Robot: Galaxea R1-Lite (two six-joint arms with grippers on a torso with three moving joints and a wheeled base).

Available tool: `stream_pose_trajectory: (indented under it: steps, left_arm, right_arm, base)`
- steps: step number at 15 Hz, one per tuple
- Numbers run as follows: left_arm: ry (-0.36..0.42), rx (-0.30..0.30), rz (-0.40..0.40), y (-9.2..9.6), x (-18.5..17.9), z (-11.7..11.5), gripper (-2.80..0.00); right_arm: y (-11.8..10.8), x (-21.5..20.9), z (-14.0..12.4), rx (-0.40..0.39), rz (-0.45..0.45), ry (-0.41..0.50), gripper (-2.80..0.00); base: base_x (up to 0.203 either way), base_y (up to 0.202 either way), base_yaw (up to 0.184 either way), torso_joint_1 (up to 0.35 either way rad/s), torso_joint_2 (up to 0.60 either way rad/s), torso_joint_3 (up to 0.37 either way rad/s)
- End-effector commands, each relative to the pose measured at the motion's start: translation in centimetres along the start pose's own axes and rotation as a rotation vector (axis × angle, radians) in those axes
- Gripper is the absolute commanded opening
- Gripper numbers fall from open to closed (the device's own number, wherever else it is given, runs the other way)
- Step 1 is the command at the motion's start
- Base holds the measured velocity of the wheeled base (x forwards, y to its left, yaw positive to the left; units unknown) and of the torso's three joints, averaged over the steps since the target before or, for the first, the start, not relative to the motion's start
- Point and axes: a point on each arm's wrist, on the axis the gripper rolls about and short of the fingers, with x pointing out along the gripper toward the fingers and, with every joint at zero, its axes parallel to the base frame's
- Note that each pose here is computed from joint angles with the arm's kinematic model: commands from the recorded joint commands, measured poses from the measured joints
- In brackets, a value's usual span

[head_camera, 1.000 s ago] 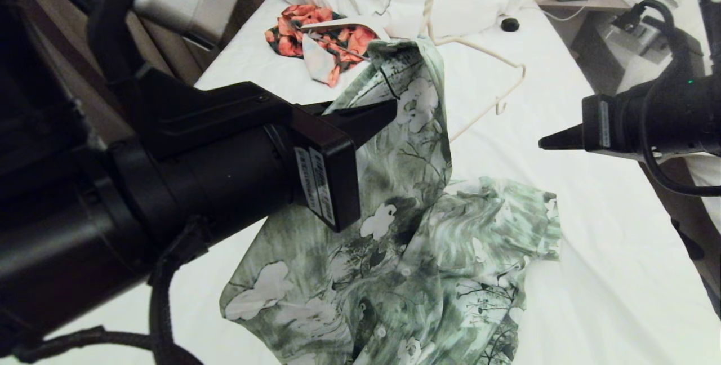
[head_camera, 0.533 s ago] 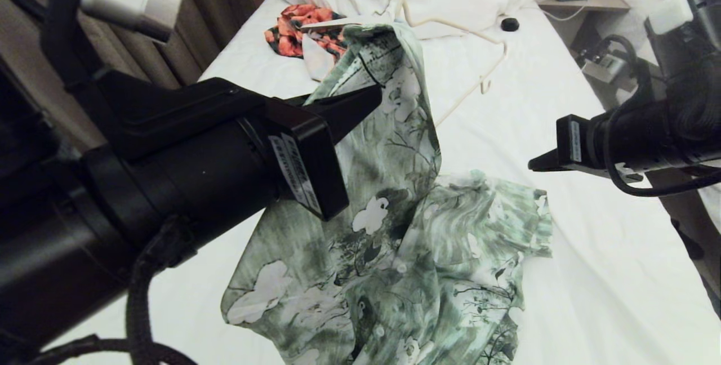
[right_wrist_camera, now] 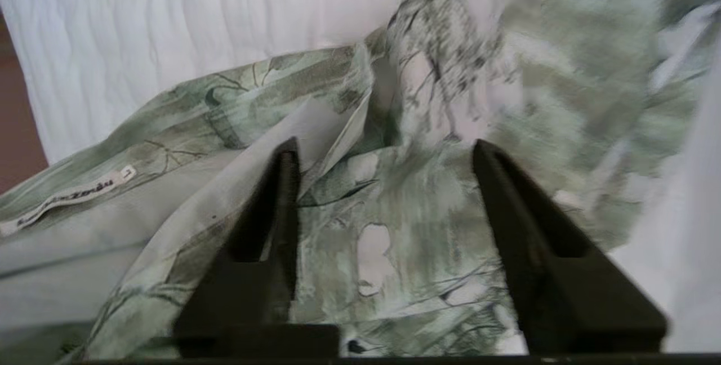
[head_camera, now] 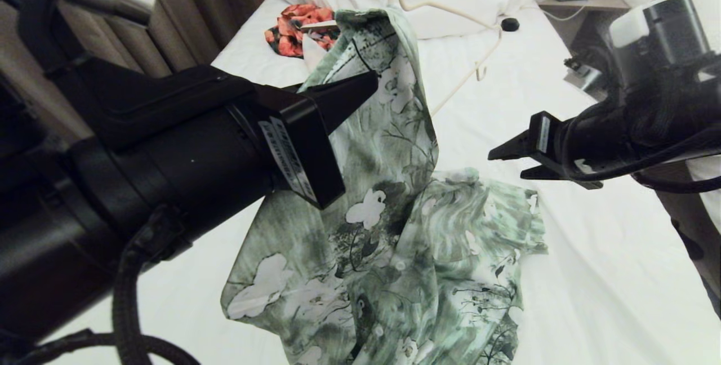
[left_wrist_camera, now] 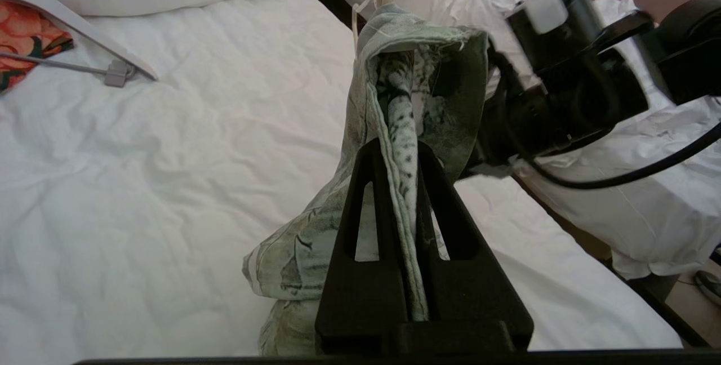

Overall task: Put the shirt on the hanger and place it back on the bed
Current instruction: Hook the other side of the shirt onto the hanger

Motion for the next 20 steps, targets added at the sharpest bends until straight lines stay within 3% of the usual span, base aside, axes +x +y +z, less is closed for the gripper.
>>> stream_pose_trajectory:
  steps: [1, 5, 11, 16, 20]
  left_arm:
    - [-0.007, 0.000, 0.003, 0.0, 0.0, 0.1, -2.80]
    - [-0.015, 0.000, 0.008, 0.1, -0.1, 0.4, -2.80]
    - [-0.021, 0.000, 0.007, 0.1, -0.1, 0.6, -2.80]
    - [-0.017, 0.001, 0.008, 0.1, -0.1, 0.5, -2.80]
    - [-0.018, 0.001, 0.009, 0.1, -0.1, 0.5, -2.80]
  right_arm:
    - [0.3, 1.8, -0.7, 0.002, -0.006, 0.043, 0.00]
    - [1.6, 2.4, -0.3, 0.003, 0.067, -0.018, 0.00]
    - [2.4, 2.9, -1.1, -0.003, 0.091, 0.004, 0.00]
    - [3.5, 4.5, -1.4, 0.012, 0.173, -0.060, 0.00]
    - [3.5, 4.9, -1.9, 0.007, 0.163, -0.041, 0.00]
  base:
    - [0.000, 0.000, 0.000, 0.000, 0.00, 0.000]
    - [0.000, 0.000, 0.000, 0.000, 0.00, 0.000]
    - [0.000, 0.000, 0.000, 0.000, 0.00, 0.000]
    - [0.000, 0.000, 0.000, 0.000, 0.00, 0.000]
    - [0.000, 0.000, 0.000, 0.000, 0.00, 0.000]
